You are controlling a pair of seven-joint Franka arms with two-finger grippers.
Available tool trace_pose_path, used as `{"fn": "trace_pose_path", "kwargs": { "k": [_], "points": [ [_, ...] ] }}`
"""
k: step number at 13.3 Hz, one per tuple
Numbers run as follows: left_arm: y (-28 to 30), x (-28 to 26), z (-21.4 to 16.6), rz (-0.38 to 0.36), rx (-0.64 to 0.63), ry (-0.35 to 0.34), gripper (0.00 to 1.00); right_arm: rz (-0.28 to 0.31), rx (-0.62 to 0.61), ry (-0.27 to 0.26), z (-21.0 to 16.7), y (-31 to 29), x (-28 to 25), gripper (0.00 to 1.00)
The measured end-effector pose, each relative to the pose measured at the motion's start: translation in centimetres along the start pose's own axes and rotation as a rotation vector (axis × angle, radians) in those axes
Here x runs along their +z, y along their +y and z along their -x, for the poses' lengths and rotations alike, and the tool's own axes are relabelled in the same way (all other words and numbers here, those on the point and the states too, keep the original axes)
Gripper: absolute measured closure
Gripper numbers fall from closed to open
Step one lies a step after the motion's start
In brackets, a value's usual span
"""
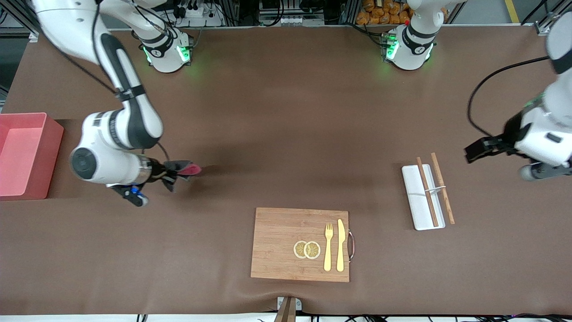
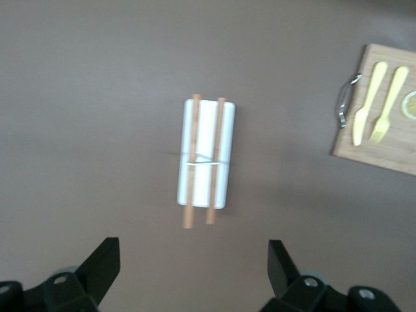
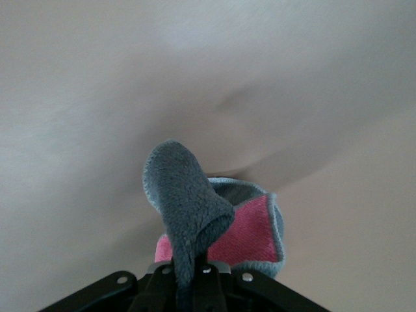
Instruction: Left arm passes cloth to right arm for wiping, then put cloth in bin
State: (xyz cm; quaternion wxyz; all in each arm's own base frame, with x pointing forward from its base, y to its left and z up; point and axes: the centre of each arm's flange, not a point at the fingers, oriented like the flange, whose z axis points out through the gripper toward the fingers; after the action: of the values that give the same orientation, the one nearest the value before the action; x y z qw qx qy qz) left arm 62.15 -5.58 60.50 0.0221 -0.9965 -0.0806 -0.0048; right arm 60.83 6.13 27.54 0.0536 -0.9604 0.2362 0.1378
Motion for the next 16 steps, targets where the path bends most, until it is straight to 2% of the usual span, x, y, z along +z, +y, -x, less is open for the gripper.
{"fn": "trace_pose_path", "kwargs": {
  "k": [2, 4, 5, 8, 10, 11, 14, 16],
  "points": [
    [-1.5, -0.6, 0.5, -0.013, 0.01, -0.017, 0.0, -0.026, -0.118, -0.003, -3.4, 6.7, -0.2, 0.95],
    [-1.3, -1.5, 1.2, -0.02, 0.014, -0.017, 0.0, -0.048, -0.255, 0.026, -6.8, 14.4, -0.6, 0.95],
    [-1.2, -1.8, 1.5, -0.023, 0.016, -0.018, 0.0, -0.029, -0.323, 0.053, -8.5, 18.3, -1.2, 0.95],
    [-1.4, -1.9, 1.7, -0.024, 0.014, -0.025, 0.0, 0.119, -0.482, 0.135, -12.5, 25.6, -5.4, 0.95],
    [-2.6, -1.8, 1.5, 0.011, 0.023, -0.038, 0.0, 0.215, -0.549, 0.158, -13.3, 25.2, -8.9, 0.95],
    [-3.6, -1.7, 1.5, 0.03, 0.014, -0.046, 0.0, 0.233, -0.569, 0.153, -13.3, 24.3, -9.6, 0.95],
    [-5.7, -1.9, 2.1, 0.033, 0.018, -0.052, 0.0, 0.226, -0.547, 0.116, -12.7, 21.6, -7.9, 0.95],
    [-5.7, -2.2, 3.1, 0.028, 0.017, -0.043, 0.0, 0.191, -0.495, 0.094, -12.2, 19.1, -5.7, 0.95]
  ]
}}
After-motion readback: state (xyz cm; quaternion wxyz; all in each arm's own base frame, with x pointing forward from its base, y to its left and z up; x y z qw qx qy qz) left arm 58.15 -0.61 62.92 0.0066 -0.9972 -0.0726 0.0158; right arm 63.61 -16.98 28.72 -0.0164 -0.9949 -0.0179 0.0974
